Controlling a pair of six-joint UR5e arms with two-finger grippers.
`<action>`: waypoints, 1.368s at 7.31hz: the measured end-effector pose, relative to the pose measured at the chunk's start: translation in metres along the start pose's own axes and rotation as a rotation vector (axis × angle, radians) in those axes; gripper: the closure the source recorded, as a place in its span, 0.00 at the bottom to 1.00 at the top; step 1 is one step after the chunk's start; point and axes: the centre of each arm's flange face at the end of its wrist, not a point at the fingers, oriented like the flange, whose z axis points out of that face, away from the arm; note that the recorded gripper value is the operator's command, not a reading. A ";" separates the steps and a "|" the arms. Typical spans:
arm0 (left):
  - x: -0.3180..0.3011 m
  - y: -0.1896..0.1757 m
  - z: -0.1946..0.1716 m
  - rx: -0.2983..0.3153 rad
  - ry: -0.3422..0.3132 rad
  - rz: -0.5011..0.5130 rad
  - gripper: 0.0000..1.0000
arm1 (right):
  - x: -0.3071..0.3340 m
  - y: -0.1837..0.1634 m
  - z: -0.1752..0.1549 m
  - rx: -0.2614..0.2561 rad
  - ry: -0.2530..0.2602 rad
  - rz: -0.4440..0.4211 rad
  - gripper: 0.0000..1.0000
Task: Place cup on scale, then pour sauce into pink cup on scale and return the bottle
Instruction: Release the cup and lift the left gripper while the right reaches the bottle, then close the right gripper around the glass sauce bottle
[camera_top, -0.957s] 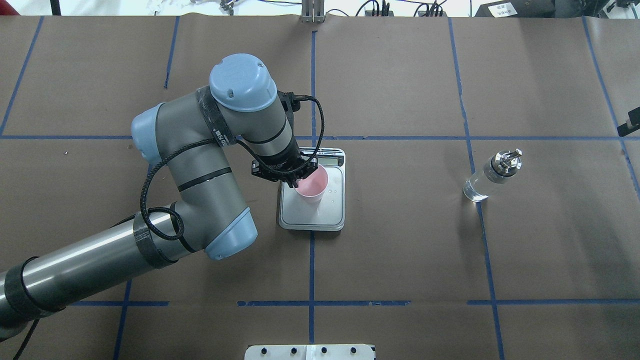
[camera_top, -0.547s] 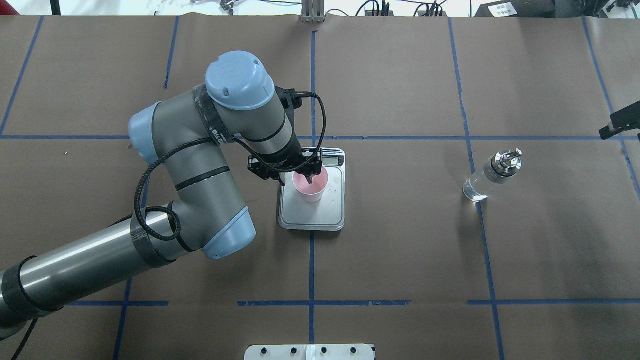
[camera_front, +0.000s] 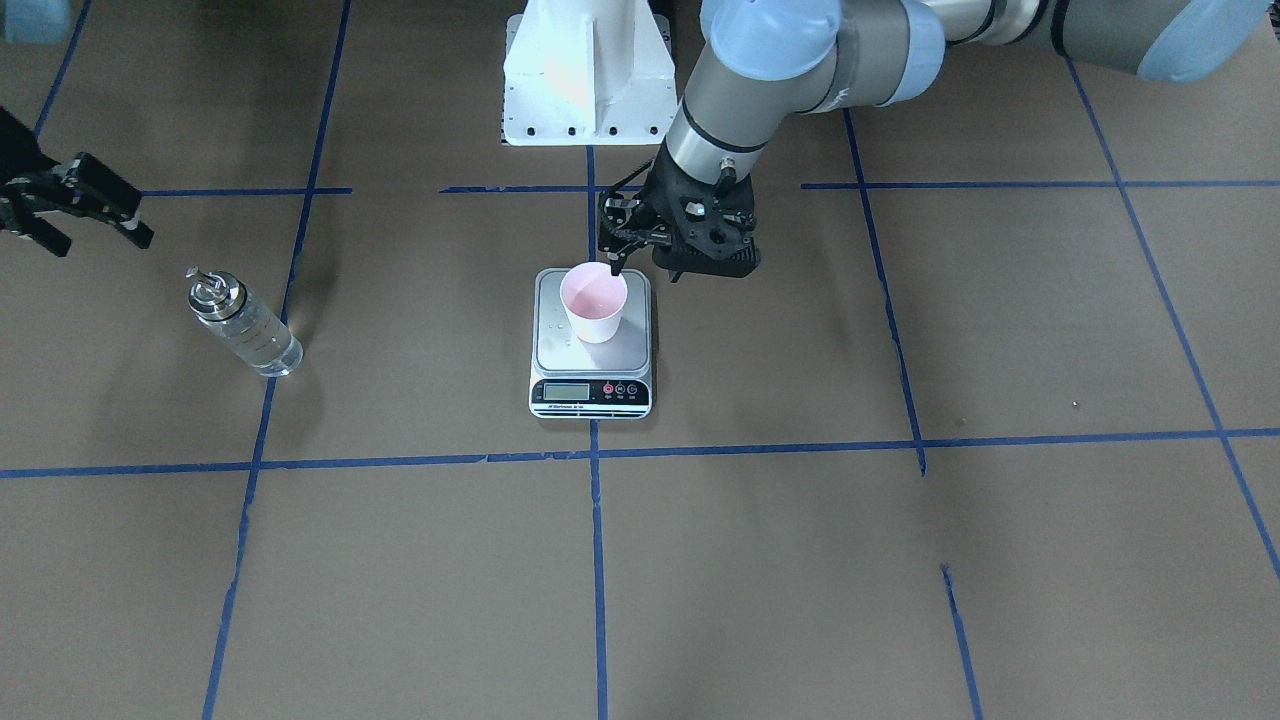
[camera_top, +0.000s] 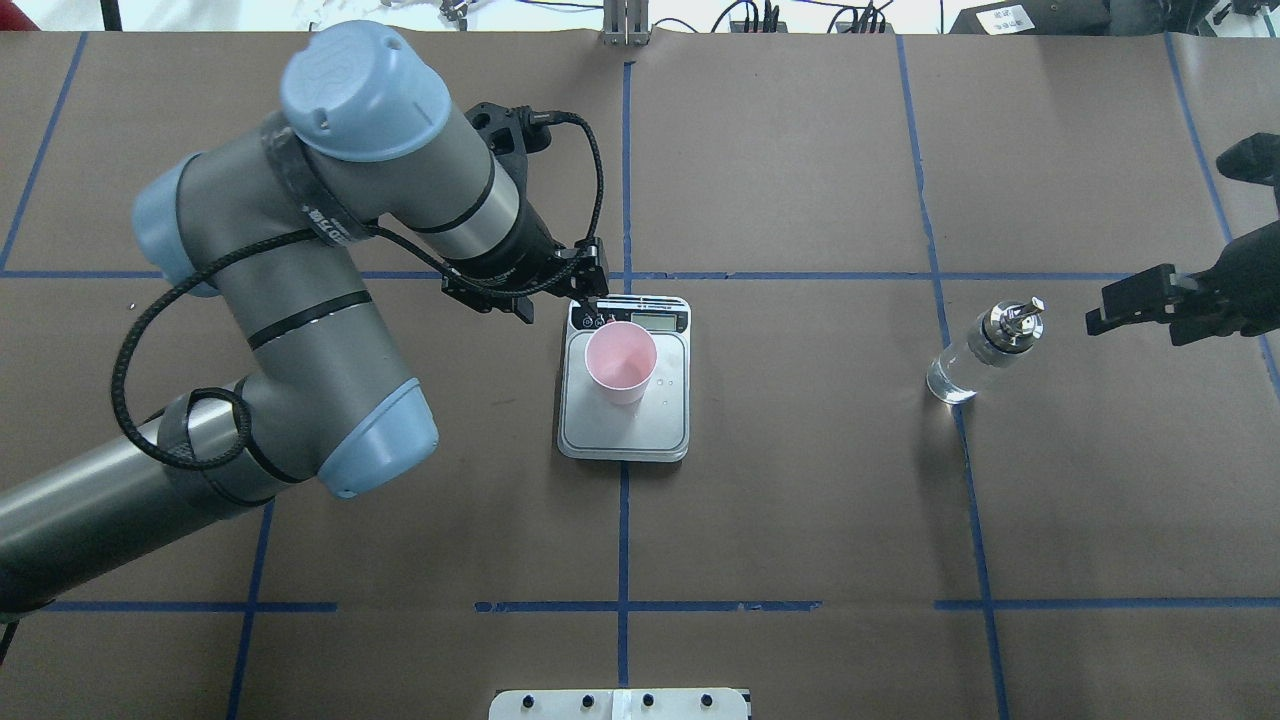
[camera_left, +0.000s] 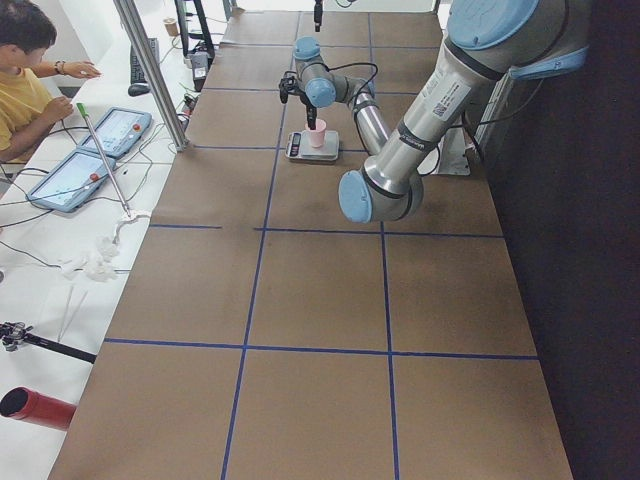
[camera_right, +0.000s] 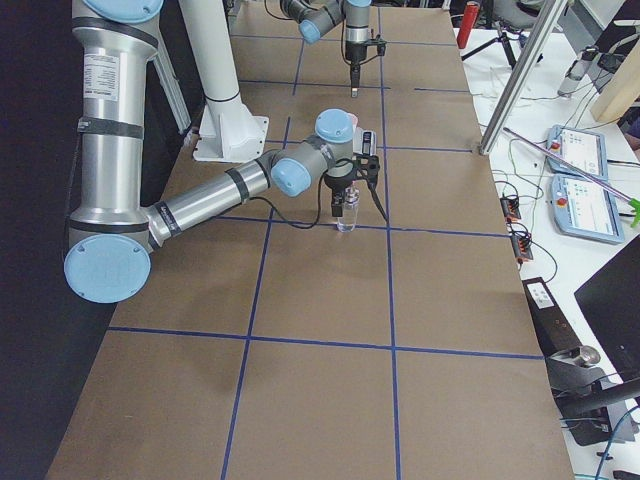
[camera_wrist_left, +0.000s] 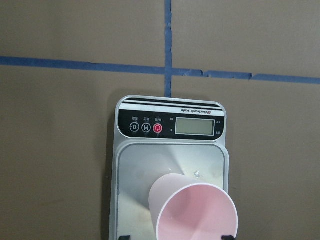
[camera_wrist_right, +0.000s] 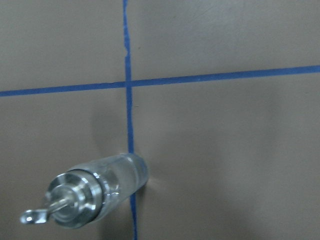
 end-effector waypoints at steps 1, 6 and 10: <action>-0.008 -0.005 -0.011 0.018 0.004 -0.006 0.32 | -0.014 0.018 0.004 0.014 0.004 -0.016 0.00; -0.114 -0.049 -0.065 0.116 -0.088 0.099 0.31 | -0.092 0.097 0.082 0.305 0.164 -0.018 0.02; -0.137 -0.062 -0.082 0.132 -0.131 0.133 0.31 | -0.103 0.125 0.124 0.600 0.254 -0.109 0.04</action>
